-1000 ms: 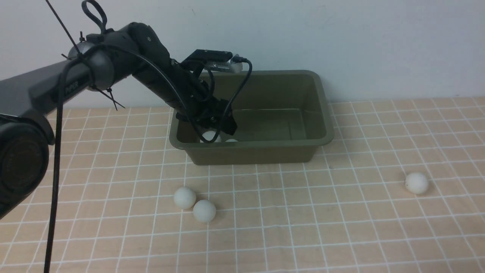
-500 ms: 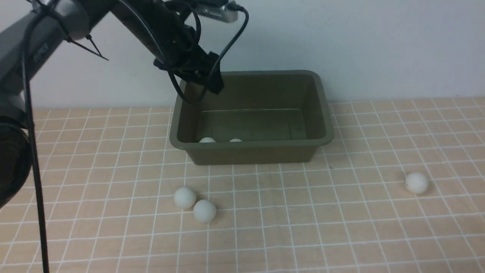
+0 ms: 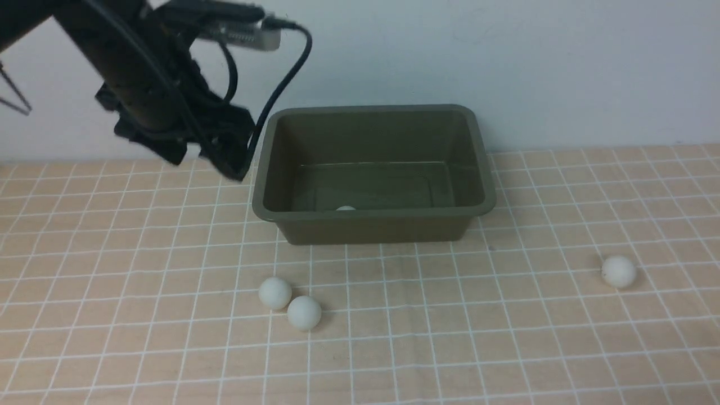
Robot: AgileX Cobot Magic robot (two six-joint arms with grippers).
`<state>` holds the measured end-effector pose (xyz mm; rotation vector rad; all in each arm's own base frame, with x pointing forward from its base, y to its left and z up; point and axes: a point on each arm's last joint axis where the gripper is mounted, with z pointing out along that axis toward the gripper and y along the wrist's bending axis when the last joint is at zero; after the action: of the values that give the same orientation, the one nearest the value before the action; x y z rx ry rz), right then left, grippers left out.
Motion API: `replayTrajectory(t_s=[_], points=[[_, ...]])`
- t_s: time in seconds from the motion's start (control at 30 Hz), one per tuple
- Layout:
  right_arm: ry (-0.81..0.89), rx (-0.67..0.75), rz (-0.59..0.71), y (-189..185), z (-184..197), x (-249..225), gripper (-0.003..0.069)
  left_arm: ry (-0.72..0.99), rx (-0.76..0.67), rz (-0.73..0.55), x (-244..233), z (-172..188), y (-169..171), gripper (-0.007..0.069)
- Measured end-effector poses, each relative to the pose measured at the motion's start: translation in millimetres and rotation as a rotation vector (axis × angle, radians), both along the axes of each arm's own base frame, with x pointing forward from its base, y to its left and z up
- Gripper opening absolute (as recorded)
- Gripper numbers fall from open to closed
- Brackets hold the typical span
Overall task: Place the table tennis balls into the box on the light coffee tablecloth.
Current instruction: 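Reach for and grasp a ping pong ball on the table beside the basket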
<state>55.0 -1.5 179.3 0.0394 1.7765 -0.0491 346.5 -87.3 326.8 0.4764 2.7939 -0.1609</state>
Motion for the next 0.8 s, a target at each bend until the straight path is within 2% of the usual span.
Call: replayTrajectory(t_s=[0.13, 0.33, 0.57, 0.8], points=[[0.0, 0.0, 0.0, 0, 0, 0, -0.0019, 0.065, -0.003, 0.015, -23, -39, 4, 0.0561], [0.0, 0.0, 0.0, 0, 0, 0, -0.0019, 0.065, -0.122, 0.09, -30, -91, -3, 0.0561], [0.0, 0.0, 0.0, 0, 0, 0, -0.0019, 0.02, -0.198, 0.11, -14, -116, -11, 0.0561], [0.0, 0.0, 0.0, 0, 0, 0, -0.0019, 0.019, -0.196, 0.112, -2, -143, -13, 0.0561]])
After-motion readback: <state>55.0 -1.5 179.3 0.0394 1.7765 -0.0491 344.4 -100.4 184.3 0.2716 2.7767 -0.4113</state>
